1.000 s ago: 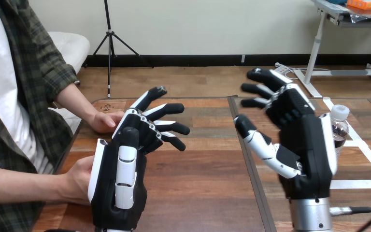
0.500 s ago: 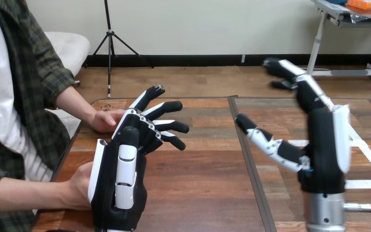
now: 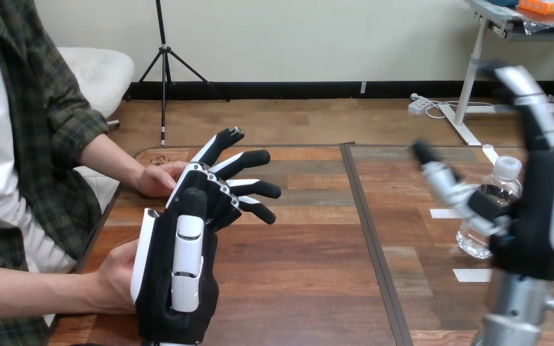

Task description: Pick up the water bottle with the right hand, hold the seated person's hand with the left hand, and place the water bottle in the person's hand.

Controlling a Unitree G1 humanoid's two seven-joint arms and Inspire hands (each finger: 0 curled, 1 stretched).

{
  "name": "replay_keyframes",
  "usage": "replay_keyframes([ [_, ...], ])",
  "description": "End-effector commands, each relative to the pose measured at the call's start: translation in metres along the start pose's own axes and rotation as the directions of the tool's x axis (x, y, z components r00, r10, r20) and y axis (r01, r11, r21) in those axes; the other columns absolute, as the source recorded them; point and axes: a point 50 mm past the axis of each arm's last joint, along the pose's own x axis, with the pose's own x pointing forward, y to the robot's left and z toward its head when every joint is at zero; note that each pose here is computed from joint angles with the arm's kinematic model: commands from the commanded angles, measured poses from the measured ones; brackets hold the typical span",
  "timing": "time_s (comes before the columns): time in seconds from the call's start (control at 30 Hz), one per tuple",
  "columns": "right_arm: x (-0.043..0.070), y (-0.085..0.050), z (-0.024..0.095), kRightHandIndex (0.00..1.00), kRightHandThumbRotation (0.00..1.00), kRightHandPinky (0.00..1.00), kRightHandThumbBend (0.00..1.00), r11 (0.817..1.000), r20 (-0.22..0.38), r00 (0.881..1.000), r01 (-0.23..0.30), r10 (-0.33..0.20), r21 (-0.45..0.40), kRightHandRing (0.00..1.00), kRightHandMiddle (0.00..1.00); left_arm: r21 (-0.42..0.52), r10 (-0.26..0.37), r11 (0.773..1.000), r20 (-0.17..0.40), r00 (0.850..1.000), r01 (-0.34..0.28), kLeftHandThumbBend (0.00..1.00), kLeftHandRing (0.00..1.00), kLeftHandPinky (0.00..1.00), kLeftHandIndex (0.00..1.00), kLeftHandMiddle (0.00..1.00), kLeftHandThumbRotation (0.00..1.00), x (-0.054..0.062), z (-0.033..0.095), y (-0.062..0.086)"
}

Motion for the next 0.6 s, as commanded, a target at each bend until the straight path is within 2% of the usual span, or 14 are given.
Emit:
replay_keyframes([
  [0.0,0.025,-0.004,0.0,0.78,0.28,0.79,0.7,0.998,0.068,0.996,0.06,-0.059,-0.011,0.87,0.86,-0.01,-0.006,1.0,0.051,0.999,0.006,0.38,0.6,0.44,0.84,0.74,1.0,0.009,0.002,-0.006],
  [0.37,0.03,-0.015,-0.009,0.78,0.31,0.73,0.7,0.991,0.077,0.989,0.131,-0.129,-0.01,0.82,0.83,-0.008,-0.006,1.0,0.049,0.999,0.007,0.39,0.61,0.45,0.84,0.74,1.0,0.01,0.001,-0.006],
  [0.57,0.032,-0.017,-0.013,0.77,0.33,0.72,0.72,0.985,0.05,0.984,0.172,-0.172,-0.006,0.82,0.83,-0.005,-0.005,1.0,0.052,0.999,0.005,0.39,0.6,0.45,0.83,0.73,1.0,0.01,0.001,-0.006],
])
